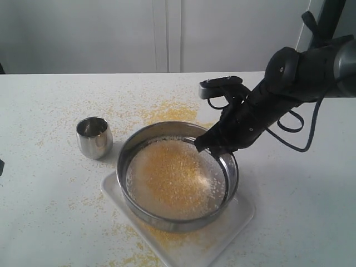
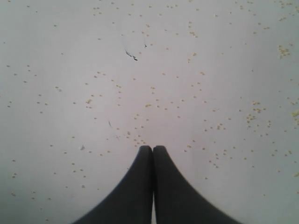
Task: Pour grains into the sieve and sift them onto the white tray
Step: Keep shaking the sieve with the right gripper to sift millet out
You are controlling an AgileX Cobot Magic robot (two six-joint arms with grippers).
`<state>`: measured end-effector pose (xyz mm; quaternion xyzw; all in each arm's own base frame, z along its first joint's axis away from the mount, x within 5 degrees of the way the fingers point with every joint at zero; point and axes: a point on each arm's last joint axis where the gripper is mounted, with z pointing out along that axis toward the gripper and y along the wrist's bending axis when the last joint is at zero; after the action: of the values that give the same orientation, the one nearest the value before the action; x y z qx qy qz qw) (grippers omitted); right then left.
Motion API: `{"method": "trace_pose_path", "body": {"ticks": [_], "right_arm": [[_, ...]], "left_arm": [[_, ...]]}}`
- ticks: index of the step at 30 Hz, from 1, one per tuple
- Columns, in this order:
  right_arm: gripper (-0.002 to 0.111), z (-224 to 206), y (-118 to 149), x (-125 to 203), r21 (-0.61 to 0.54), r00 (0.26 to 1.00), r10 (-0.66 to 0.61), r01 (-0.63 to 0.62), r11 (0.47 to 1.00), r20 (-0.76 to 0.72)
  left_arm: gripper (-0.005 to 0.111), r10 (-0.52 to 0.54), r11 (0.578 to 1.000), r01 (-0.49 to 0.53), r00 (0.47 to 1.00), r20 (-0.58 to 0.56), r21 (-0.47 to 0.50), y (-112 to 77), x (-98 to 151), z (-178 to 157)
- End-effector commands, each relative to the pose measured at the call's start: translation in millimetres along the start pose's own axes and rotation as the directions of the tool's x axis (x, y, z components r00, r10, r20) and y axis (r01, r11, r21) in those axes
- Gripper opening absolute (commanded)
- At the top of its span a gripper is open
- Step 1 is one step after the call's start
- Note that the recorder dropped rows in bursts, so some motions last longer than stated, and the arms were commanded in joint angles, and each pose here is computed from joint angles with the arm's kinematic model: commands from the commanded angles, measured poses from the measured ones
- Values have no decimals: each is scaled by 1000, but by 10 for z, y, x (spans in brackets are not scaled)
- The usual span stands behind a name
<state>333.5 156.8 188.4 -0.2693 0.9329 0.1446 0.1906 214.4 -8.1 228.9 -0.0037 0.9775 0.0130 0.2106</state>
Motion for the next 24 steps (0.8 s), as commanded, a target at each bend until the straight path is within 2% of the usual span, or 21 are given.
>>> {"method": "trace_pose_path", "body": {"ticks": [1, 2, 3, 5, 7, 8, 9, 11, 12, 14, 16, 17, 18, 19, 20, 21, 23, 24], "right_arm": [[0, -70, -68, -31, 26, 989, 145, -146, 989, 33], [0, -61, -70, -37, 20, 971, 233, -234, 972, 43], [0, -50, -53, -36, 15, 971, 238, -238, 971, 38], [0, -45, 28, -13, -2, 997, 71, -71, 997, -1], [0, -67, 49, 15, -6, 987, -156, 156, 988, -33], [0, -72, 5, 17, 15, 991, -133, 134, 991, -35], [0, -79, -37, 4, 33, 998, -57, 58, 998, -16], [0, -86, -71, -35, 38, 980, 194, -196, 980, 41], [0, -82, -53, -41, 31, 975, 218, -220, 975, 45], [0, -87, 25, -38, 24, 999, 39, -39, 999, 22], [0, -92, 28, 4, 21, 985, -172, 172, 985, -25], [0, -94, 9, 7, 31, 986, -162, 163, 986, -28], [0, -93, -29, 4, 44, 997, -75, 75, 996, -19], [0, -92, -56, -15, 53, 996, 83, -83, 995, 12], [0, -75, -57, -17, 46, 983, 180, -181, 982, 19], [0, -75, -47, -14, 35, 977, 212, -212, 977, 15], [0, -72, 15, -4, 17, 999, 49, -49, 999, -10], [0, -75, 29, 10, 17, 996, -84, 84, 996, -29]], "left_arm": [[1, -2, 1000, 2, 1000, -9, 1, 5, 35, -6], [1, -2, 1000, 2, 1000, -9, 1, 5, 35, -6], [1, -2, 1000, 2, 1000, -9, 1, 5, 35, -6], [1, -2, 1000, 2, 1000, -9, 1, 5, 35, -6], [1, -2, 1000, 2, 1000, -9, 1, 5, 35, -6], [1, -2, 1000, 2, 1000, -9, 1, 5, 35, -6], [1, -2, 1000, 2, 1000, -9, 1, 5, 35, -6], [1, -2, 1000, 2, 1000, -9, 1, 5, 35, -6], [1, -2, 1000, 2, 1000, -9, 1, 5, 35, -6], [1, -2, 1000, 2, 1000, -9, 1, 5, 35, -6], [1, -2, 1000, 2, 1000, -9, 1, 5, 35, -6], [1, -2, 1000, 2, 1000, -9, 1, 5, 35, -6], [1, -2, 1000, 2, 1000, -9, 1, 5, 35, -6], [1, -2, 1000, 2, 1000, -9, 1, 5, 35, -6], [1, -2, 1000, 2, 1000, -9, 1, 5, 35, -6], [1, -2, 1000, 2, 1000, -9, 1, 5, 35, -6], [1, -2, 1000, 2, 1000, -9, 1, 5, 35, -6], [1, -2, 1000, 2, 1000, -9, 1, 5, 35, -6]]}}
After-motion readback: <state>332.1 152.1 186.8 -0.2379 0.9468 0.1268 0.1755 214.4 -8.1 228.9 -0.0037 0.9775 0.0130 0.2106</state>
